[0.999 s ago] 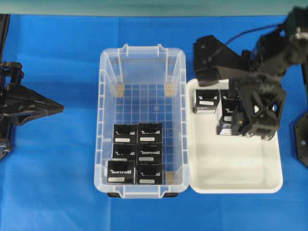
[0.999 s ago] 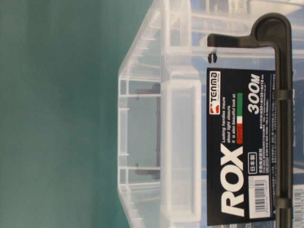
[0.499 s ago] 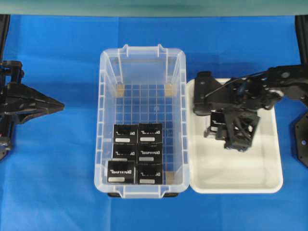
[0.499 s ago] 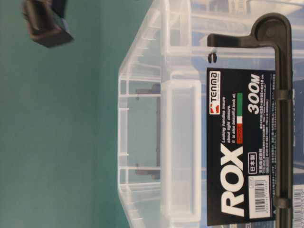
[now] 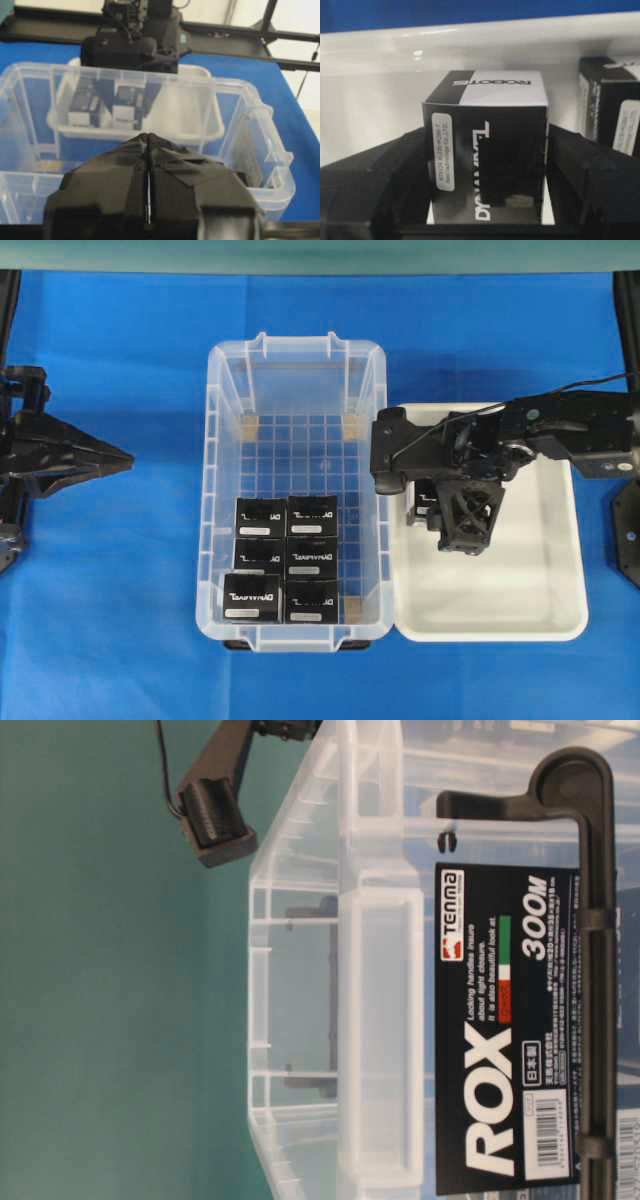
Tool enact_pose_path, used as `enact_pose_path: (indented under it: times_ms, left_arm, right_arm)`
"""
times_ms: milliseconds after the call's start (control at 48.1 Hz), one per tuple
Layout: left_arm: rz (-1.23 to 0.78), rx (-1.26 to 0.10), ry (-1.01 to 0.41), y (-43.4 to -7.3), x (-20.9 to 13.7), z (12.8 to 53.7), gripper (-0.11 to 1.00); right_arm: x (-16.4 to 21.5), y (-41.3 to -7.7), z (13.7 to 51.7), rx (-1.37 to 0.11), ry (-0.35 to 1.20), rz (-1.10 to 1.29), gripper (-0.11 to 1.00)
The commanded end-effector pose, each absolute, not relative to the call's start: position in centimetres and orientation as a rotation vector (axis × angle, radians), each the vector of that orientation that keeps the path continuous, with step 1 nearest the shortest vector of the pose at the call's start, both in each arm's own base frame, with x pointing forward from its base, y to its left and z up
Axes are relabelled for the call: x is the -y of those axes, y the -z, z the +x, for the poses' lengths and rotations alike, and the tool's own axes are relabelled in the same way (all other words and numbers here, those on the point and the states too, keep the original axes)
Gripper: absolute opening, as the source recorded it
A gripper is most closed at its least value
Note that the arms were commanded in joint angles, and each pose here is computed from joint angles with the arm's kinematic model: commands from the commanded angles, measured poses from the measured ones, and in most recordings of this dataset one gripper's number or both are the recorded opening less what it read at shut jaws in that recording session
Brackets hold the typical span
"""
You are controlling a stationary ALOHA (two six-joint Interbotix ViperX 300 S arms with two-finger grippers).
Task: Pick the box from inside the plastic case
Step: 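Lower the box onto the tray below the two boxes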
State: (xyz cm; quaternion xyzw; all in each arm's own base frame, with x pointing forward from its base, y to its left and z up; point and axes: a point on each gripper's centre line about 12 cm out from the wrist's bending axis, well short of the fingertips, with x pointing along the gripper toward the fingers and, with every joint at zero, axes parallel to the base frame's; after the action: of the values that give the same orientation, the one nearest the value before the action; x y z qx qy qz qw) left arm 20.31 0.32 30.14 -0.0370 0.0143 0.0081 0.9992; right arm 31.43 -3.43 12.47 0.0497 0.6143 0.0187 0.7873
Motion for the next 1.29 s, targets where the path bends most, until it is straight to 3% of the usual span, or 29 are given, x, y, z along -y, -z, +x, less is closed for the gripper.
enact_pose_path:
  times_ms: [0,582,770,978,1269]
  left_arm:
    - [-0.072,-0.002,-0.017,-31.2,-0.4,20.6,-0.05]
    - [-0.072,-0.002,-0.021,-31.2,-0.4,20.6,-0.05]
    - [-0.072,-0.004,-0.021,-31.2,-0.4,20.6,-0.05]
    - [-0.072,-0.002,-0.021,-31.2,-0.4,20.6,-0.05]
    - [-0.071,-0.002,-0.021,-31.2,-0.4,20.6,-0.05]
  right_arm:
    - [3.5,-12.3,31.7,-1.321,-0.042,0.093,0.67]
    - [3.3,-12.4,31.8,-1.327,-0.045,0.095,0.64]
    - [3.1,-12.8,32.4,-1.289,-0.048,0.081,0.96]
    - [3.3,-14.5,33.0,-1.23,-0.033,0.082,0.92]
    - [4.0,-19.7,32.8,-1.115,-0.012,0.085,0.92]
